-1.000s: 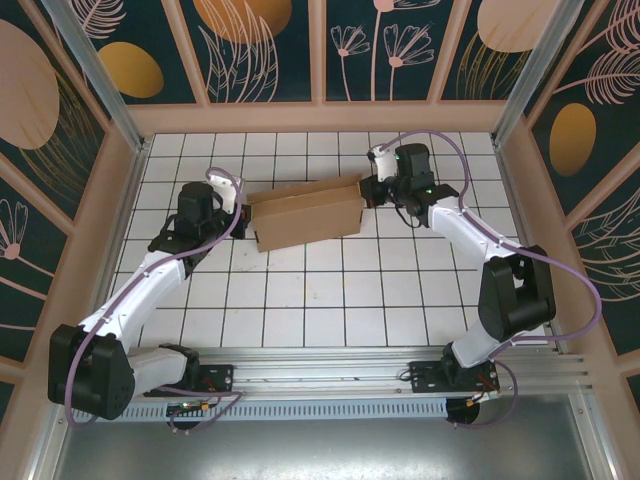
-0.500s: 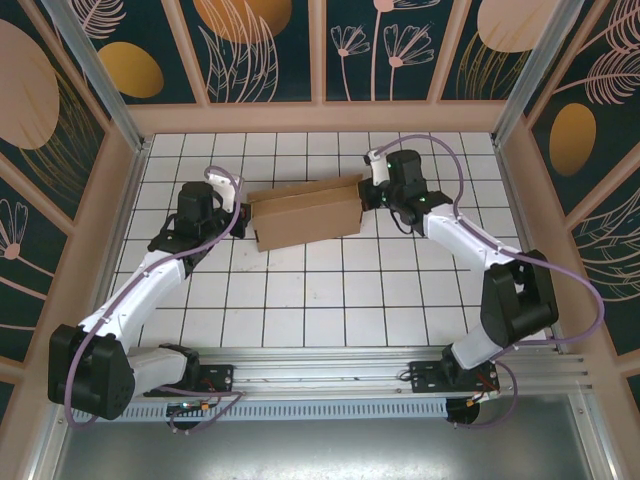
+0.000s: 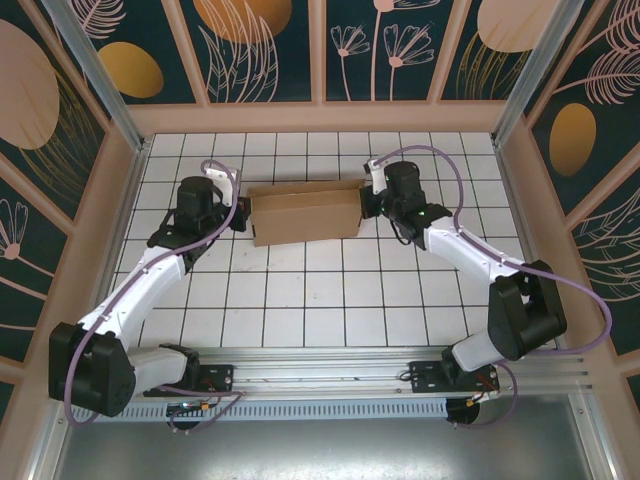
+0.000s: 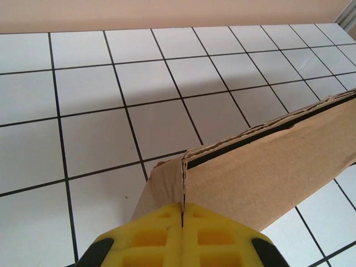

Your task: Fold the paper box

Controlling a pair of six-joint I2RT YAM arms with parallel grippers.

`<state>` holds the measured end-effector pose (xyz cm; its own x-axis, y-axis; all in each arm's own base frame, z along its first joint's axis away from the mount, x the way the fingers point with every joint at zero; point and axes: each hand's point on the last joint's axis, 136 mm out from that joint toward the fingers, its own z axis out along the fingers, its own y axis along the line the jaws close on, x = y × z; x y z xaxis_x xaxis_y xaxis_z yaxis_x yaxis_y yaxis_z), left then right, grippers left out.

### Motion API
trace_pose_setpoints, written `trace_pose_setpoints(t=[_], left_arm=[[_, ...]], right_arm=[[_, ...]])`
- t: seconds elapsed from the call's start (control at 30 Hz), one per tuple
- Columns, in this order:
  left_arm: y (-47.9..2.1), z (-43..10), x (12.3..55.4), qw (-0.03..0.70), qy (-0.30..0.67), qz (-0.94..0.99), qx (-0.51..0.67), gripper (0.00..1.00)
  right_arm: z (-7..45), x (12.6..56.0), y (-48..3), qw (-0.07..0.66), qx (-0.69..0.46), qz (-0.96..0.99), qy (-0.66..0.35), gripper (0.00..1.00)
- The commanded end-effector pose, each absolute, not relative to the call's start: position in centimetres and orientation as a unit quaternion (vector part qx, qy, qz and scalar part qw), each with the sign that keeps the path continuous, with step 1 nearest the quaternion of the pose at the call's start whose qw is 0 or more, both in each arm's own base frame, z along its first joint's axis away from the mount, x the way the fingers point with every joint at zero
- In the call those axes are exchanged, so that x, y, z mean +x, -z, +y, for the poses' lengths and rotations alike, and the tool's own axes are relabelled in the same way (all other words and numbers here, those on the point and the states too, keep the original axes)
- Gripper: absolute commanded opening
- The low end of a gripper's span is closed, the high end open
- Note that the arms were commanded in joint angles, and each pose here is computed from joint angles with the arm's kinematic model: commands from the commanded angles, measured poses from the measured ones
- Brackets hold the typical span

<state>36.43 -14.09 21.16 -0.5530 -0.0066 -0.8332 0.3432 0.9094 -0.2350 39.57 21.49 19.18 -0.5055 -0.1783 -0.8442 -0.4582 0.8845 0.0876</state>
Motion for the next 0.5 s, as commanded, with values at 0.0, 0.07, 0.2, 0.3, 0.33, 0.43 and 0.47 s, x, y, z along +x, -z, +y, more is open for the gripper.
trace_pose_setpoints(t=[0.0, 0.07, 0.2, 0.3, 0.33, 0.43, 0.47], left_arm=[[-22.6, -15.0, 36.8, 0.464, 0.215, 0.854, 0.091, 0.0], [-22.4, -15.1, 36.9, 0.458, 0.217, 0.858, 0.084, 0.0], [-21.9, -15.0, 37.1, 0.441, 0.22, 0.867, 0.066, 0.0], [-22.1, -15.2, 37.2, 0.435, 0.227, 0.869, 0.058, 0.0], [-22.0, -15.1, 37.2, 0.434, 0.227, 0.87, 0.054, 0.0], [-23.3, -15.1, 37.6, 0.44, 0.23, 0.867, 0.044, 0.0], [-23.3, -15.0, 37.7, 0.439, 0.229, 0.868, 0.039, 0.0]], right_arm=[[22.0, 37.9, -16.7, 0.421, -0.201, 0.873, -0.14, 0.0], [22.3, 37.8, -16.8, 0.422, -0.201, 0.873, -0.142, 0.0], [22.9, 37.6, -16.7, 0.42, -0.202, 0.873, -0.143, 0.0], [22.9, 37.8, -16.6, 0.419, -0.201, 0.874, -0.141, 0.0], [23.2, 37.7, -16.5, 0.417, -0.205, 0.874, -0.141, 0.0], [23.6, 37.4, -16.1, 0.411, -0.213, 0.876, -0.135, 0.0], [23.6, 37.4, -15.9, 0.409, -0.214, 0.877, -0.133, 0.0]])
